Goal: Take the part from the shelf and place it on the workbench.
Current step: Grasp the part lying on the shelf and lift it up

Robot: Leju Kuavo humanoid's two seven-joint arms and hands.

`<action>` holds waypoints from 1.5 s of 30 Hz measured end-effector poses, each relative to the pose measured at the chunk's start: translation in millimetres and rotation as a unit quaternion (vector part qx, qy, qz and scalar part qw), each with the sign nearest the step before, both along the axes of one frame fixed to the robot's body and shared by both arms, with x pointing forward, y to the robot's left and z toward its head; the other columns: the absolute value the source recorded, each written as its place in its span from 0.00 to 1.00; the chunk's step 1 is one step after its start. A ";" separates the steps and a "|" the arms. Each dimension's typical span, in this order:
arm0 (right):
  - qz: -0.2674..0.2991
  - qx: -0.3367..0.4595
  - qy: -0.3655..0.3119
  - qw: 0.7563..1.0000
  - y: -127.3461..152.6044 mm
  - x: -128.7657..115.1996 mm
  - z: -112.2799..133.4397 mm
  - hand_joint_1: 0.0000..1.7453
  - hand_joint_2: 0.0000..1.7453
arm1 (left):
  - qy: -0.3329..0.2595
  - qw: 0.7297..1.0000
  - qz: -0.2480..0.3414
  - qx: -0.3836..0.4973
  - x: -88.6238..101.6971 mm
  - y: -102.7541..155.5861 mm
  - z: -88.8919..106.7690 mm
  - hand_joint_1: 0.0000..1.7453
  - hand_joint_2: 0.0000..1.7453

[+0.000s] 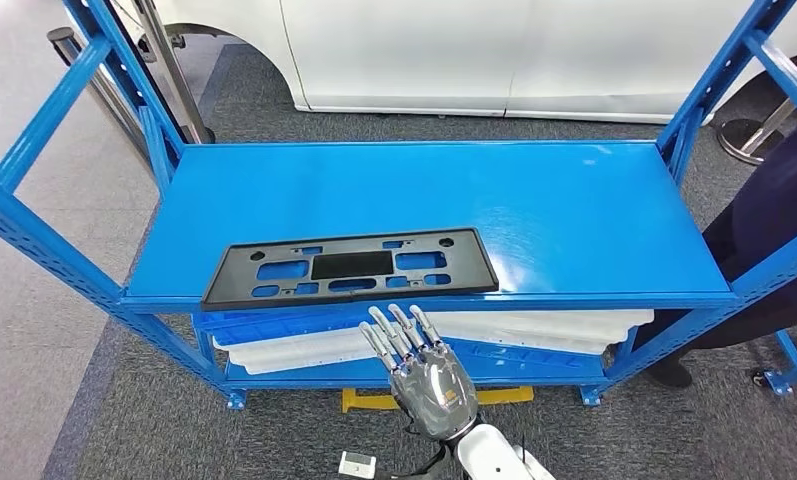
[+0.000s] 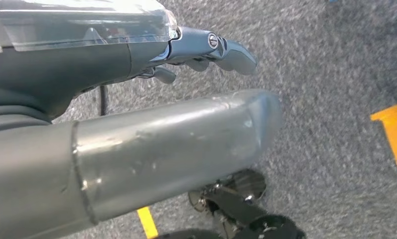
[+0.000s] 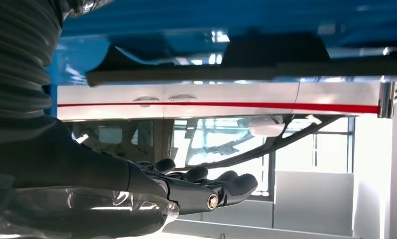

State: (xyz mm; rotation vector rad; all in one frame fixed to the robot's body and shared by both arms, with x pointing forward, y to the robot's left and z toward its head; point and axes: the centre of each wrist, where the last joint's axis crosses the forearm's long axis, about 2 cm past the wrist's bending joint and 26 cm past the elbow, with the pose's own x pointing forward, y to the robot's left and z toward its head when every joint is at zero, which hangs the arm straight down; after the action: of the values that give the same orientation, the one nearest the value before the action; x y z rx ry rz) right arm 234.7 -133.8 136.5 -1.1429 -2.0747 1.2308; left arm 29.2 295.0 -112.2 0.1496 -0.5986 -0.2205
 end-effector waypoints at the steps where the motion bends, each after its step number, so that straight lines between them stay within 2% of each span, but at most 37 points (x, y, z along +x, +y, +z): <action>1: -0.002 0.001 0.000 1.000 -0.7 1.1 0.5 0.00 1.00 | 0.000 1.000 0.000 0.000 0.2 -0.1 0.0 0.00 0.00; 17: -0.017 0.005 0.016 1.000 -3.5 12.0 0.6 0.00 1.00 | -0.006 1.000 -0.004 0.000 5.5 -0.6 0.5 0.00 0.00; 24: -0.017 0.006 0.022 1.000 -1.7 12.4 -1.4 0.00 1.00 | -0.001 1.000 -0.005 0.001 0.6 -0.6 0.0 0.00 0.00; 45: -0.012 0.009 0.039 0.999 6.3 15.3 -2.5 0.00 1.00 | 0.001 1.000 -0.023 0.010 4.9 -1.6 0.5 0.00 0.00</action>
State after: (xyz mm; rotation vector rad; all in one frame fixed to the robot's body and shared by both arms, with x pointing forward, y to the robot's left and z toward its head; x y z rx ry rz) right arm 250.0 -127.5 134.0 -1.0909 -2.0052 1.2236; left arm 34.1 293.4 -111.8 0.1546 -0.5989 -0.2703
